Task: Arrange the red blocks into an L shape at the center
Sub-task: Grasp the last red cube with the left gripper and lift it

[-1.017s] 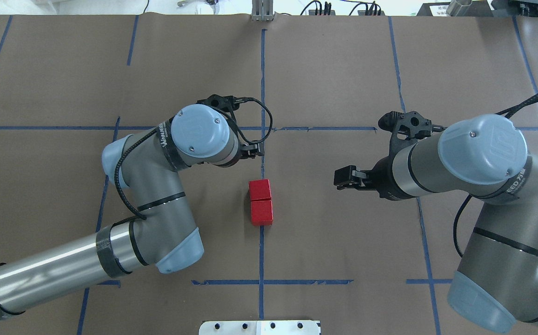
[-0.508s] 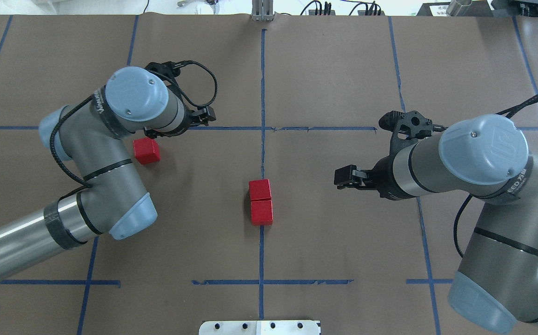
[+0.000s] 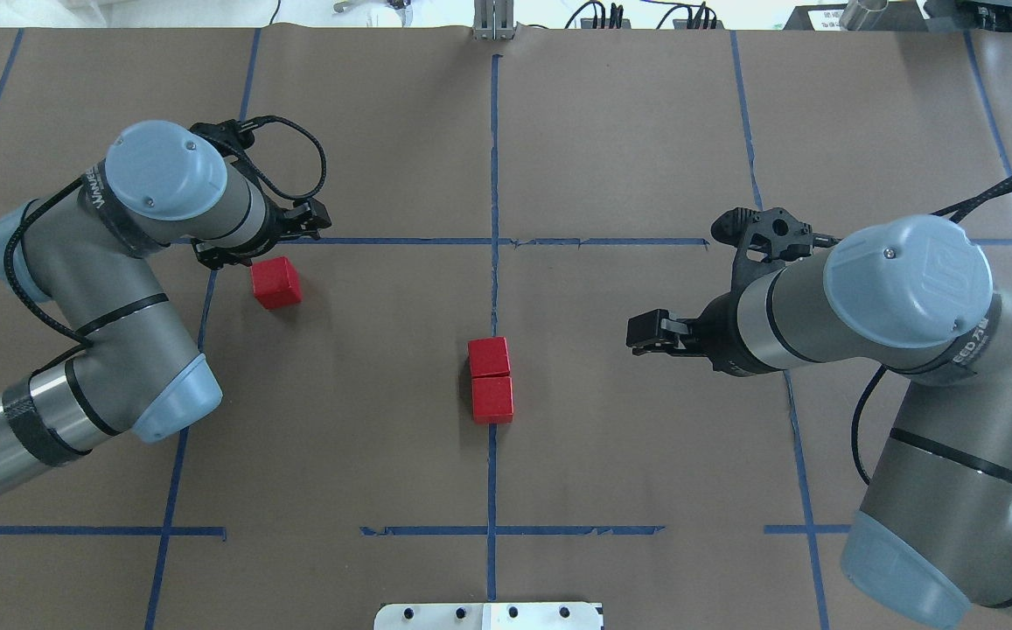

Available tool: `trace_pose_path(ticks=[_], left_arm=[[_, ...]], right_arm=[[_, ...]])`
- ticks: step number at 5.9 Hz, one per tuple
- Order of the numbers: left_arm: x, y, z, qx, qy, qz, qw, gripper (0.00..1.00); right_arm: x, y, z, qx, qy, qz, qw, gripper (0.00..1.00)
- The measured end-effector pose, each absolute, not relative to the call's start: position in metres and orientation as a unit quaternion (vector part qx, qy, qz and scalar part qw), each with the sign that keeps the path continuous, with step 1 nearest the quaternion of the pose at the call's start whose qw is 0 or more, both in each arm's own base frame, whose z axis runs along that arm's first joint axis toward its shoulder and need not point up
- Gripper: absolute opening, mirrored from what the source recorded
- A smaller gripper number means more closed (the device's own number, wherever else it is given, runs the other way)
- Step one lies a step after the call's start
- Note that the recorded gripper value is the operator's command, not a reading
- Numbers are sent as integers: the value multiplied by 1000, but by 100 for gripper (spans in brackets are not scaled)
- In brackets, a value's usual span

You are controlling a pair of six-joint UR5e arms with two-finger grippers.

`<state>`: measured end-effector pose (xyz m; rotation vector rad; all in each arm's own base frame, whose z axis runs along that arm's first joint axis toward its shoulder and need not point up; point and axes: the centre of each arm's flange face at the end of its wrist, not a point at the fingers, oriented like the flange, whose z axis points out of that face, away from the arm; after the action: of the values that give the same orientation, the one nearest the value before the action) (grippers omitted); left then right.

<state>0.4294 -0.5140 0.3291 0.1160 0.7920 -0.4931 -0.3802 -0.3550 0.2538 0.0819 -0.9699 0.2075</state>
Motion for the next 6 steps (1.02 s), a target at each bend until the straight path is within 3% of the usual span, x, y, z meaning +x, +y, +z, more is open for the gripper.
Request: trace_pose_path(ticks=[3,5,6], left_arm=[[432,-509,363,51,374,-232,896,100],[437,-511,375,47,367,-232,900,76],[439,-512,376,47,366,-232,900,75]], right_arm=[[-381,-355,254,39,-465,101,879,100],[-381,-355,253,39,-465,101,878,100],[-381,-355,253,39,-466,101,878,100]])
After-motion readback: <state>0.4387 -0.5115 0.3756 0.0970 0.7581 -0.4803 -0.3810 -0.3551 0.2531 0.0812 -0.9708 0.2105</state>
